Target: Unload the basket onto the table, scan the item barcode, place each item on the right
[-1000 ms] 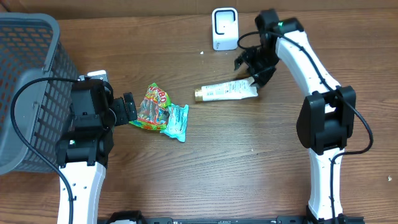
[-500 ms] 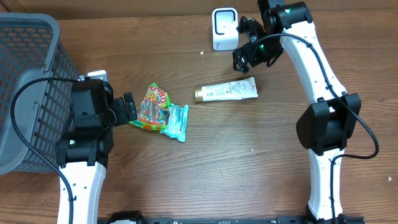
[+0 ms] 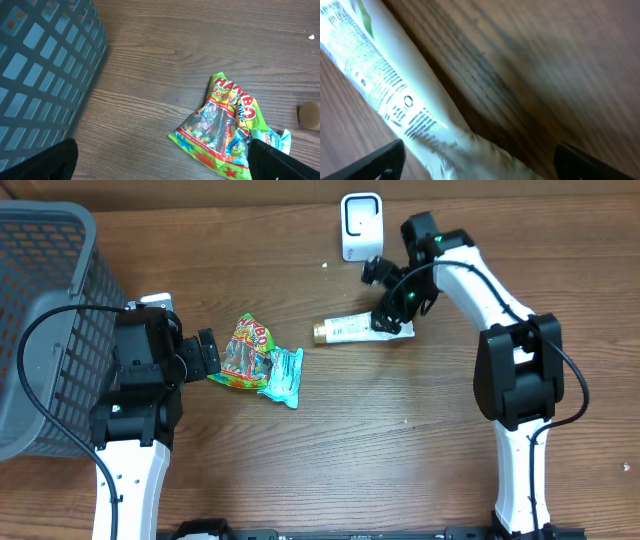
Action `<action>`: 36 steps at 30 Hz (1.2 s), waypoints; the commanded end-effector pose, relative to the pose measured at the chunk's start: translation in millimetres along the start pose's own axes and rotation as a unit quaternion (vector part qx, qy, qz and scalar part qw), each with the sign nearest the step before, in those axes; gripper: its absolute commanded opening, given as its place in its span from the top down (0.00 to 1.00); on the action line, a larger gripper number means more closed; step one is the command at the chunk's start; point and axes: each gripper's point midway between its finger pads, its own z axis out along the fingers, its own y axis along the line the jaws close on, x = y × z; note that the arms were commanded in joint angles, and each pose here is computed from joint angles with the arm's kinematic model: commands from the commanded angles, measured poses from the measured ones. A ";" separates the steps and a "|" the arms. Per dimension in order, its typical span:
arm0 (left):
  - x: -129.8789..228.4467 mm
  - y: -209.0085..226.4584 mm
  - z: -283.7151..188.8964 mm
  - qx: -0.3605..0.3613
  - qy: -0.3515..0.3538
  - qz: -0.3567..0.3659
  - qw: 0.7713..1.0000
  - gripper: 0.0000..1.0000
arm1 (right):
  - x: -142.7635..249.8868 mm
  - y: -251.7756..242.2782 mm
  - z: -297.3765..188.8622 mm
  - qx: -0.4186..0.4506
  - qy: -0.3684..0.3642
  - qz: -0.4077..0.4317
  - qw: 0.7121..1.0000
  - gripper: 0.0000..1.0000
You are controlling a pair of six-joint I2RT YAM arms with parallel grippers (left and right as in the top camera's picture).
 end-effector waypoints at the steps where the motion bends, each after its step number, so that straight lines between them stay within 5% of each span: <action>1: -2.9 3.0 -2.1 -0.005 -0.006 0.005 1.000 0.00 | -4.3 6.7 -4.0 -0.004 -0.013 -0.026 1.000 0.22; 6: -2.8 3.0 -2.1 -0.005 -0.006 0.005 1.000 0.00 | 5.4 14.6 -4.2 -0.021 0.006 0.019 1.000 0.43; 9: -2.8 3.0 -2.1 -0.005 -0.006 0.005 1.000 0.00 | 13.3 22.0 -4.8 -0.033 0.026 0.126 0.991 0.66; 12: -2.8 3.0 -2.1 -0.005 -0.006 0.005 1.000 0.00 | 22.9 31.5 -6.2 -0.042 0.053 0.254 0.965 0.69; 15: -2.8 3.0 -2.1 -0.005 -0.006 0.005 1.000 0.00 | 34.0 42.5 -8.9 -0.048 0.087 0.368 0.925 0.60; 18: -2.8 3.0 -2.1 -0.005 -0.006 0.005 1.000 0.00 | 37.4 50.1 -10.6 -0.055 0.102 0.434 0.893 0.34; 21: -2.8 3.0 -2.1 -0.005 -0.006 0.005 1.000 0.00 | 29.7 52.5 -10.2 -0.071 0.088 0.439 0.891 0.13; 36: -2.8 3.0 -2.1 -0.005 -0.006 0.005 1.000 0.00 | 6.8 57.3 25.5 -0.099 0.017 0.316 0.943 0.18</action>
